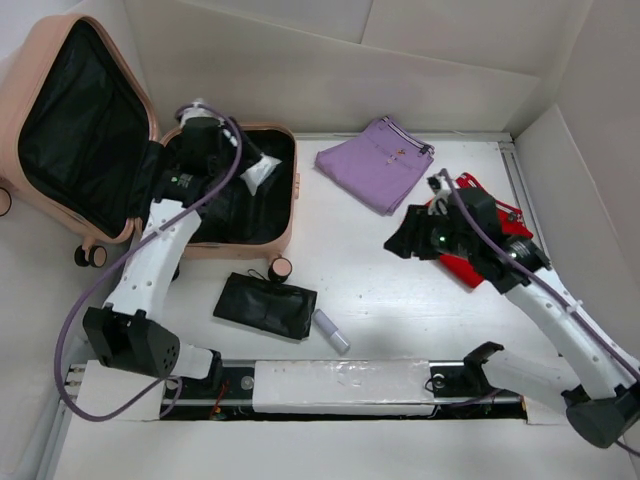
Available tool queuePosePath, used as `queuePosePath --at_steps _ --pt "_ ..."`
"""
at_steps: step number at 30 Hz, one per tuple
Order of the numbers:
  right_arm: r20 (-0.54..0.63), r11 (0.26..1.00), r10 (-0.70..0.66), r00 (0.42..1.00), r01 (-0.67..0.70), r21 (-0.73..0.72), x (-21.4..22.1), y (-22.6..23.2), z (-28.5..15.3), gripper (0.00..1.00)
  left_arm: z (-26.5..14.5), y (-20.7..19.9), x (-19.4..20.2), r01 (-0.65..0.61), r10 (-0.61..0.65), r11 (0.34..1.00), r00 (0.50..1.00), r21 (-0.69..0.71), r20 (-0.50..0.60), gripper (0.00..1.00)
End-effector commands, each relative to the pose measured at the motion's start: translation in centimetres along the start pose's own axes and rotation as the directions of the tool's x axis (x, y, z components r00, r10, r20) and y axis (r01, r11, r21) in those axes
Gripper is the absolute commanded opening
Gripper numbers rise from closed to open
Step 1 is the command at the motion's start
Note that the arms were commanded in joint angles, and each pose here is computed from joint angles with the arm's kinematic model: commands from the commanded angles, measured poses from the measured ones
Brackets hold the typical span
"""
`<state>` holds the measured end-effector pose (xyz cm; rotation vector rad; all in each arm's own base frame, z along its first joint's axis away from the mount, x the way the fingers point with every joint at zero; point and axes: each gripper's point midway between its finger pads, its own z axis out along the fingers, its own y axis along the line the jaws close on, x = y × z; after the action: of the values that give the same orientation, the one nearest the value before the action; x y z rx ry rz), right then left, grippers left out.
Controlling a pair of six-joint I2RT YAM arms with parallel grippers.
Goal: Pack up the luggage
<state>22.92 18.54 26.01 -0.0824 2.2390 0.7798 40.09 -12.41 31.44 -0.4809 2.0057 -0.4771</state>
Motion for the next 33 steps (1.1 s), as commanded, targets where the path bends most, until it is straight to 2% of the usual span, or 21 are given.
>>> queuePosePath --at_steps 1,2,7,8,9,10,12,16,18,25,27,33 --pt "-0.009 0.992 -0.041 0.999 0.039 -0.121 0.2 3.8 2.0 0.57 2.0 5.7 2.1 0.017 -0.029 0.995 0.992 -0.099 -0.12 0.7" --pt "-0.039 0.99 -0.055 0.998 0.05 -0.132 0.7 4.5 3.3 0.59 2.0 6.2 1.8 0.019 -0.031 0.995 0.992 -0.1 -0.12 0.73" --pt "-0.177 0.958 -0.176 0.968 0.127 -0.256 6.3 10.0 6.5 0.57 -1.5 6.0 1.0 0.01 -0.013 0.998 0.998 -0.066 -0.056 0.73" --pt "-0.198 0.956 -0.183 0.963 0.127 -0.266 7.2 10.6 7.1 0.52 -2.0 6.0 0.9 0.01 -0.013 0.998 0.999 -0.061 -0.049 0.73" --pt "-0.226 0.954 -0.197 0.954 0.134 -0.268 8.4 10.9 8.6 0.34 -3.1 5.5 0.8 0.012 -0.013 0.999 0.999 -0.032 -0.038 0.73" --pt "-0.25 0.955 -0.198 0.948 0.13 -0.266 9.3 11.1 9.3 0.3 -3.4 5.4 1.0 0.012 -0.013 1.0 0.999 -0.021 -0.042 0.73" --pt "-0.279 0.956 -0.203 0.939 0.127 -0.265 10.7 11.4 10.7 0.3 -4.4 5.3 2.0 0.014 -0.013 1.0 0.998 0.006 -0.067 0.72" --pt "-0.354 0.955 -0.22 0.909 0.127 -0.268 13.9 11.2 13.9 0.64 -5.9 5.4 3.7 0.017 -0.013 0.999 0.995 0.046 -0.102 0.71" --pt "-0.385 0.951 -0.248 0.889 0.147 -0.273 15.3 11.3 13.6 0.69 -6.0 5.8 4.6 0.019 -0.014 0.999 0.992 0.041 -0.128 0.71" --pt "-0.517 0.959 -0.283 0.808 0.233 -0.161 22.0 6.7 12.0 0.68 -7.3 6.4 5.2 -0.023 0.028 0.999 0.991 0.042 -0.133 0.71" --pt "-0.536 0.962 -0.272 0.799 0.234 -0.139 23.0 5.9 11.8 0.65 -7.3 6.4 5.2 -0.023 0.028 0.999 0.991 0.042 -0.133 0.71" --pt "-0.555 0.966 -0.247 0.794 0.245 -0.079 24.3 4.9 12.9 0.66 -8.0 3.6 4.3 -0.007 0.029 0.988 0.99 0.156 -0.141 0.71"
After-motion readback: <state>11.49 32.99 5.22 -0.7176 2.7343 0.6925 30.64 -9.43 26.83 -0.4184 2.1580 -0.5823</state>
